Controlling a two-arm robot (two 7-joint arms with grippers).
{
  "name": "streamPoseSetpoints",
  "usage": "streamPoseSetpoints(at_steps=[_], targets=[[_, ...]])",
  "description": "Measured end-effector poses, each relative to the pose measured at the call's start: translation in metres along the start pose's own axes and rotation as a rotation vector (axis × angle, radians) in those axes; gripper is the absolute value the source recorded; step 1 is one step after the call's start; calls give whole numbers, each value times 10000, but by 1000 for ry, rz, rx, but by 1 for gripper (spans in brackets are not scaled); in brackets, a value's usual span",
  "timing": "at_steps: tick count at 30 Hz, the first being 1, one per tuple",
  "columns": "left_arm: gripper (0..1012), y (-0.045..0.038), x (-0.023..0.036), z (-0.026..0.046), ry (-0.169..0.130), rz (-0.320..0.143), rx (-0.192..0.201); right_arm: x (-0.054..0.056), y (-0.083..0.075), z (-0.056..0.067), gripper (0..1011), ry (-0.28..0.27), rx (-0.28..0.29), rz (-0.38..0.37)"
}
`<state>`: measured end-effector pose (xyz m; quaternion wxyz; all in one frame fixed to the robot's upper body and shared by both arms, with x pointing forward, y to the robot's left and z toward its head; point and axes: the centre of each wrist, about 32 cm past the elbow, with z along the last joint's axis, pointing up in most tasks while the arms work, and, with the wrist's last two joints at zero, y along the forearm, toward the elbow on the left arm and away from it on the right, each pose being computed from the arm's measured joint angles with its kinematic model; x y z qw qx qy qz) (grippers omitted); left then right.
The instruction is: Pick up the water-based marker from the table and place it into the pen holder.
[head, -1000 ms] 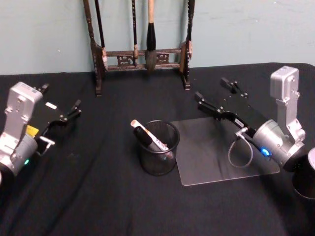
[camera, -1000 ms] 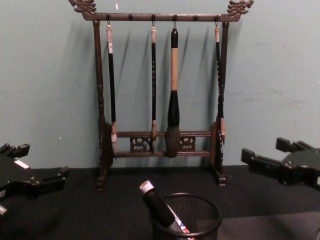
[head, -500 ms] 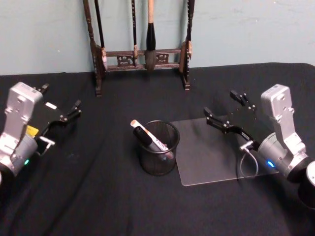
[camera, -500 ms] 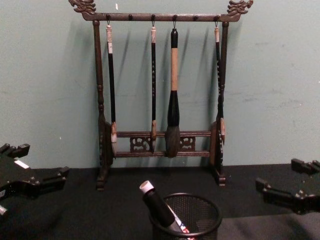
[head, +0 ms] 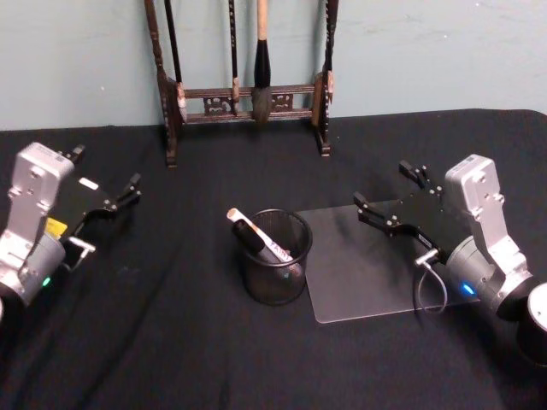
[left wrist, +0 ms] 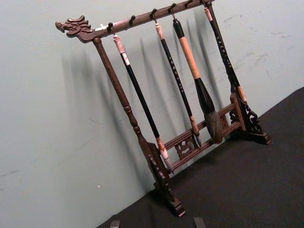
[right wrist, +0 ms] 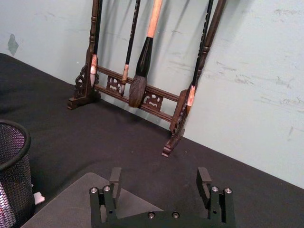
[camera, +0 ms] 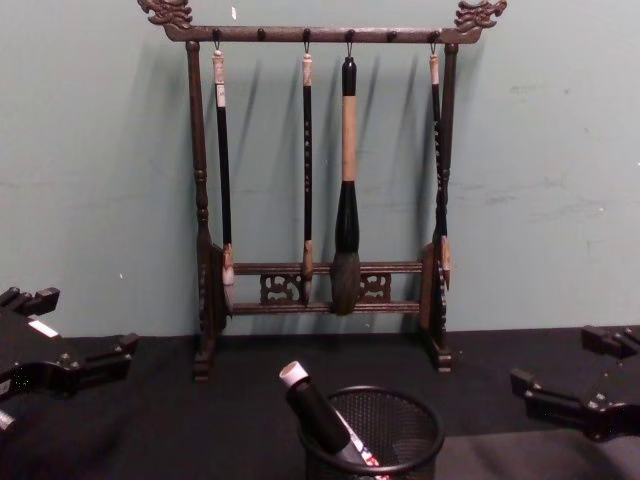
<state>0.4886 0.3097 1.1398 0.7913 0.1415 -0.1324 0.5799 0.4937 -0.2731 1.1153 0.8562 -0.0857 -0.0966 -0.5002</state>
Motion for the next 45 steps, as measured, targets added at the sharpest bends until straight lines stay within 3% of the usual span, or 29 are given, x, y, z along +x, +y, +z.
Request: streamPoseSetpoints(at_steps=[45], targets=[[1001, 0, 0, 0, 0, 0, 0, 4, 0, 8, 1003, 6, 0, 1]])
